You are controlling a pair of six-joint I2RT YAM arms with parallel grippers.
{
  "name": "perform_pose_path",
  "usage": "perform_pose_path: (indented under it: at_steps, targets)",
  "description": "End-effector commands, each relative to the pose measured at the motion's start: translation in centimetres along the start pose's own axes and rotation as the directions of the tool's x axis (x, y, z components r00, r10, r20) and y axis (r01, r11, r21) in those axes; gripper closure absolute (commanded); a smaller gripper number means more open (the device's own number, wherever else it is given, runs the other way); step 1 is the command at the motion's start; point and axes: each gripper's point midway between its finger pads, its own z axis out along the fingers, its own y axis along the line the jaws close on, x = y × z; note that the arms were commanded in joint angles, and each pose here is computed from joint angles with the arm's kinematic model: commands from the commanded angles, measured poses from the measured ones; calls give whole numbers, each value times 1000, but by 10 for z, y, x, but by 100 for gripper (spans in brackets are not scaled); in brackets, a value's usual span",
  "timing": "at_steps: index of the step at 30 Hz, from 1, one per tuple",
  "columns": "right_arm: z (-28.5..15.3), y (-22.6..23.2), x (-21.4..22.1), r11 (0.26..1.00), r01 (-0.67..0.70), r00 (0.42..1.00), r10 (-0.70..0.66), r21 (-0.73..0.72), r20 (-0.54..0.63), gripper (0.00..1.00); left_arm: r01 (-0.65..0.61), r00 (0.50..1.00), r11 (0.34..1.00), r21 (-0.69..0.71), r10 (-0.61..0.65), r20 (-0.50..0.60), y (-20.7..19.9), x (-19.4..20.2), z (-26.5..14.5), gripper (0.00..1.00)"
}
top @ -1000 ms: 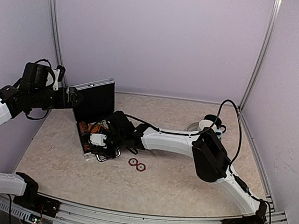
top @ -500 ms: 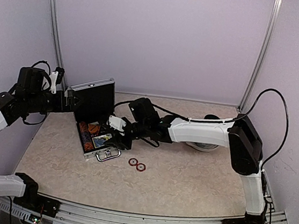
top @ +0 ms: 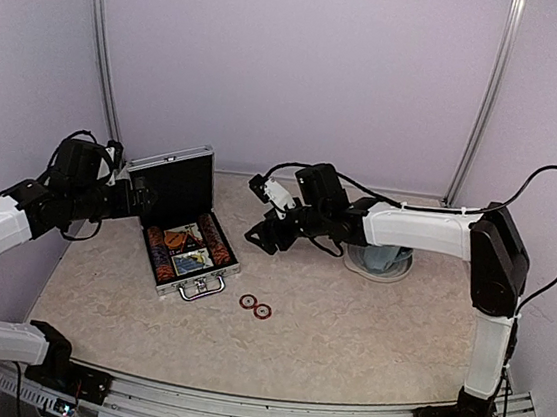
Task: Pack up texas hold em set
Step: Move the chip case to the center of the board.
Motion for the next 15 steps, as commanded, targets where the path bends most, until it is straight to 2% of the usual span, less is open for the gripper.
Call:
perform_pose_path:
  at_steps: [1, 6, 15]
  targets:
    - [13, -19, 20, 988, -143, 988, 146, 58, -53, 21, 106, 993, 989, -99, -102, 52, 31, 2, 17, 1]
    - [36, -21, 25, 978, -203, 977, 206, 43, -60, 19, 162, 980, 976, -147, -142, 137, 51, -5, 21, 1]
    - [79, -26, 30, 943, -332, 940, 331, 6, -83, 23, 140, 972, 974, -180, -101, 212, 55, -34, 40, 1]
